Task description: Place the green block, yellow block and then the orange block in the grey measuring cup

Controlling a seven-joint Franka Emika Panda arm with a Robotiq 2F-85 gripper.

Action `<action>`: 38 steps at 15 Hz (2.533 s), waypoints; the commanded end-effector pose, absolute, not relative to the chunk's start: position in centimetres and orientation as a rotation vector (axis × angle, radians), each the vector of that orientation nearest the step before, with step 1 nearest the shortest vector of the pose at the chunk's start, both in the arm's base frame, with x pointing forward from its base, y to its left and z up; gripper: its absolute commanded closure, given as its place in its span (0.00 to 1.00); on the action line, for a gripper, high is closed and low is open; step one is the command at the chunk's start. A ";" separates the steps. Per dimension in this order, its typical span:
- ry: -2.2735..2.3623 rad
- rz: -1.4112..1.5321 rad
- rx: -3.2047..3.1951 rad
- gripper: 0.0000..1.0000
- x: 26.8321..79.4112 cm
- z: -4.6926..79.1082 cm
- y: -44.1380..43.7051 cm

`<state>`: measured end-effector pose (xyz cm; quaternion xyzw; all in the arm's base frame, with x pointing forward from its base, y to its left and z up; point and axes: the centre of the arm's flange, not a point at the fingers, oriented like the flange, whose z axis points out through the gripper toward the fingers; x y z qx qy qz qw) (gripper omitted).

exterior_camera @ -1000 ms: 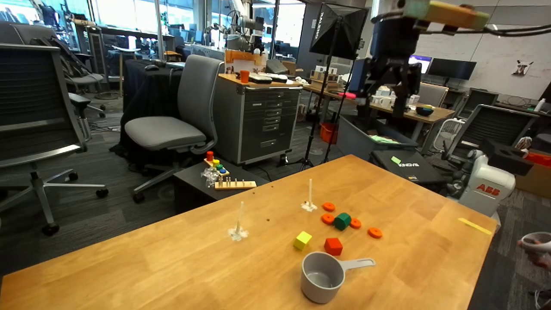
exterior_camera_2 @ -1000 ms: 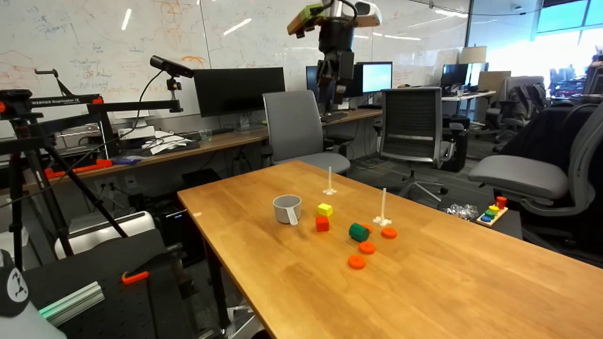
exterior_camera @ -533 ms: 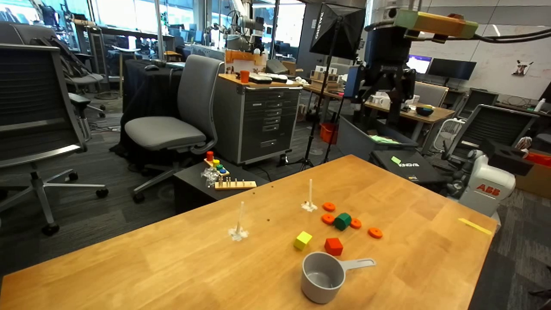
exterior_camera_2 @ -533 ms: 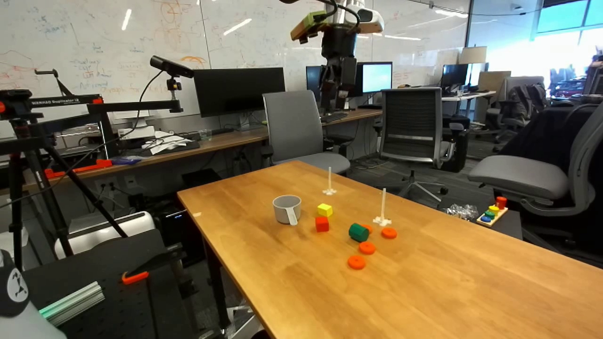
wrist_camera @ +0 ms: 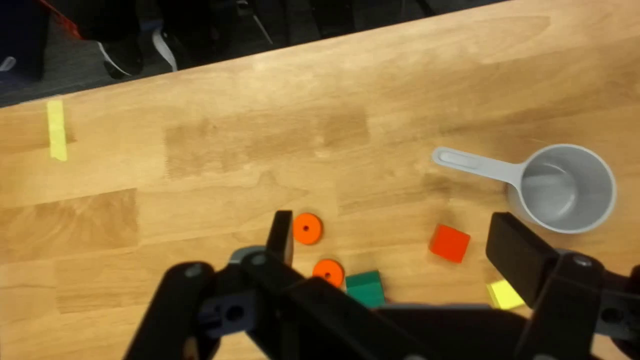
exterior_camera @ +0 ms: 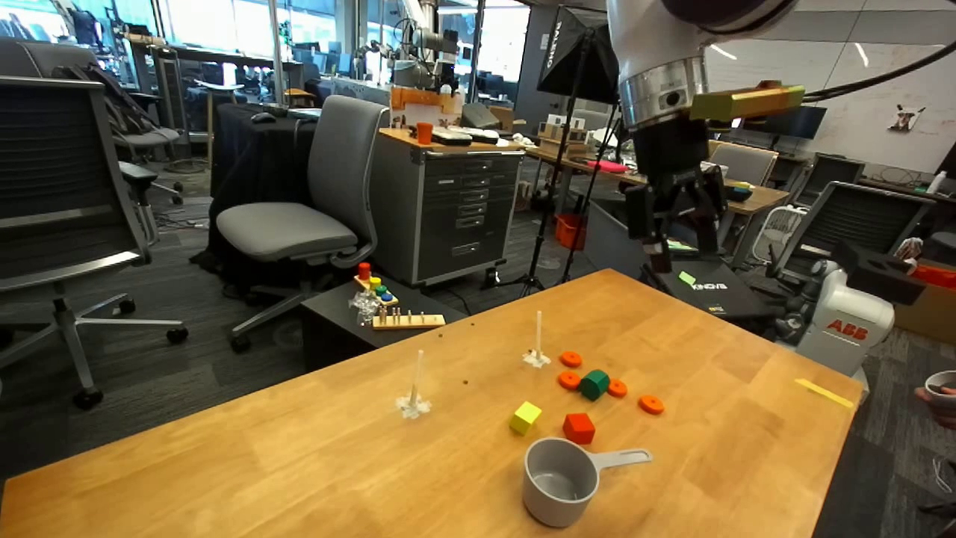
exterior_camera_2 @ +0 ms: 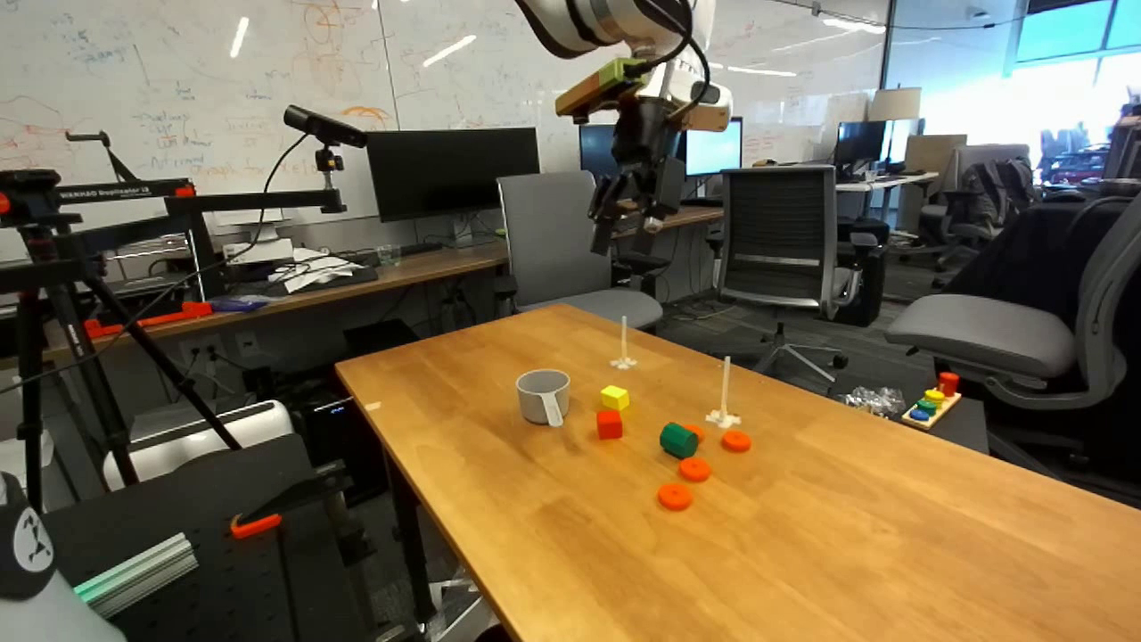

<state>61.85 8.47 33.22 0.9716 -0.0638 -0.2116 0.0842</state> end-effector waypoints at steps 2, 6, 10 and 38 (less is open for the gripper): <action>-0.117 -0.699 2.740 0.00 65.9 31.2 6.9; -0.167 -0.620 2.799 0.00 68.7 28.2 6.5; -0.193 -0.574 2.846 0.00 71.2 26.7 6.9; -0.202 -0.703 2.799 0.00 72.1 15.2 7.2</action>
